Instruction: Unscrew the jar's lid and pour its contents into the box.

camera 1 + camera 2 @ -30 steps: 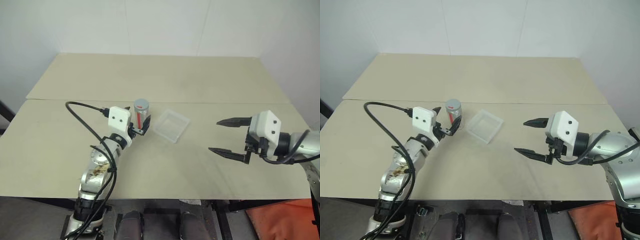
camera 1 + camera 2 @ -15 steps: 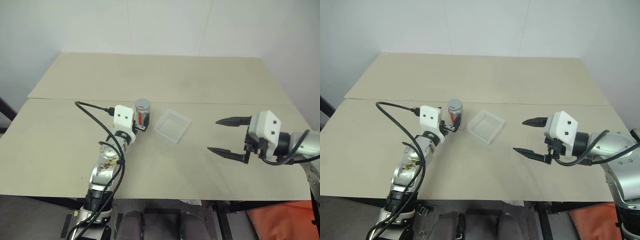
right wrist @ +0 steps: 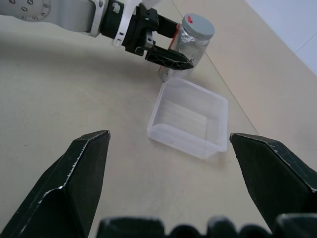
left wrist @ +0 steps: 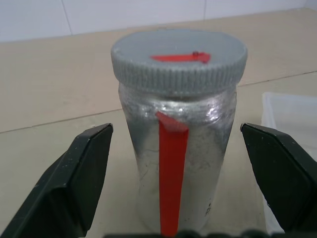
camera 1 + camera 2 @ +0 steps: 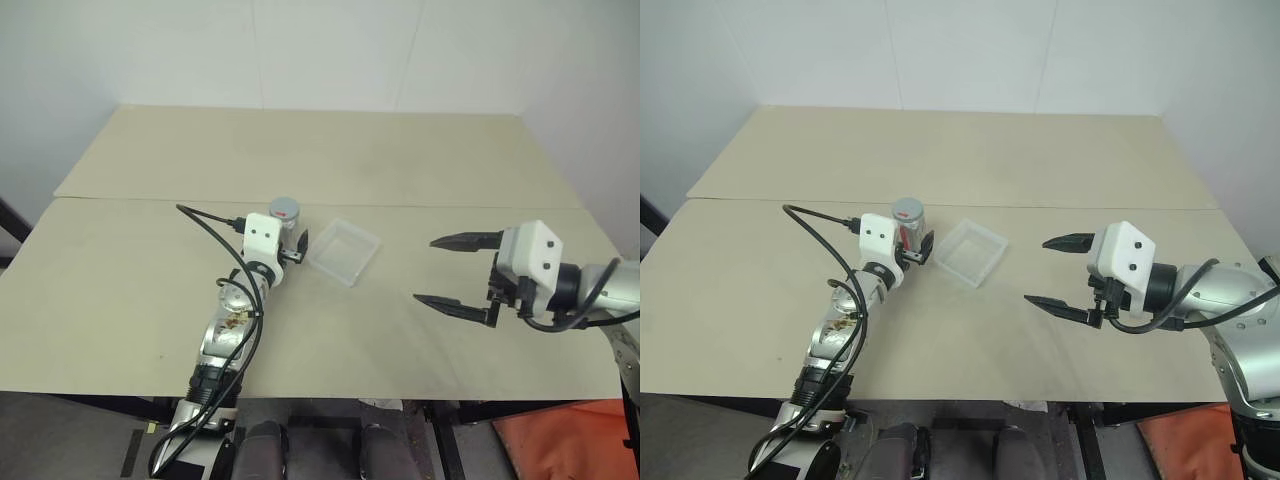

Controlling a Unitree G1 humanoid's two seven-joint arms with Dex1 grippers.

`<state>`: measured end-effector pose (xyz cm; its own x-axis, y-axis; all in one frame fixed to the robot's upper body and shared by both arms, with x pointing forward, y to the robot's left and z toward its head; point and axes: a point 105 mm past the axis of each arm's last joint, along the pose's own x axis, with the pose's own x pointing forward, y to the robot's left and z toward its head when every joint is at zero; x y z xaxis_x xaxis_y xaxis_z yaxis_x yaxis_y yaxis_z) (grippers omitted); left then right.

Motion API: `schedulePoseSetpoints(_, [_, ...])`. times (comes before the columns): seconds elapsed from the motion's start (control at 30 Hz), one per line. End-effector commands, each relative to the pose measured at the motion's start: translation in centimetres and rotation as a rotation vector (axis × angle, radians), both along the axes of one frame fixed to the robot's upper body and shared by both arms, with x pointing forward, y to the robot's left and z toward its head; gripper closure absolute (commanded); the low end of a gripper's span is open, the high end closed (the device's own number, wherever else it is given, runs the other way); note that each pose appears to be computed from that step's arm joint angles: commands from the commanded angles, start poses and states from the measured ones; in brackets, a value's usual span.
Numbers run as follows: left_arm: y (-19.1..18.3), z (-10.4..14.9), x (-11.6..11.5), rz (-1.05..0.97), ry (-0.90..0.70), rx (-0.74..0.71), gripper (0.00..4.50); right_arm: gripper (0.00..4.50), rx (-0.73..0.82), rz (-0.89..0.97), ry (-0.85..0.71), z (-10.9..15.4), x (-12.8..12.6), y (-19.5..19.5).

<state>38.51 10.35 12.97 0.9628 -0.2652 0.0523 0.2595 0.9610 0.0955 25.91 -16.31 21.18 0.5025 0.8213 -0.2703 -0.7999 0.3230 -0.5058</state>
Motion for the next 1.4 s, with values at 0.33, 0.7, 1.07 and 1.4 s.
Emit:
schedulePoseSetpoints(0.33, [-0.4, 0.6, 0.8, -0.021, -0.057, -0.005, 0.03, 0.00, -0.001, 0.017, -0.062, 1.6, -0.5, 0.2])
schedulePoseSetpoints(0.7, [-0.8, 0.3, 1.6, -0.040, -0.060, 0.000, 2.29, 0.00, 0.003, 0.020, -0.069, 1.8, -0.7, 0.4])
schedulePoseSetpoints(1.07, [0.5, 2.3, -0.4, -0.275, -0.038, 0.108, 2.55, 0.00, 0.070, 0.053, -0.076, 2.2, -0.4, 1.7])
schedulePoseSetpoints(1.4, [5.9, 8.7, -5.0, -0.678, 0.022, 0.072, 2.55, 0.00, 0.318, 0.126, -0.015, 4.4, 1.8, 4.6])
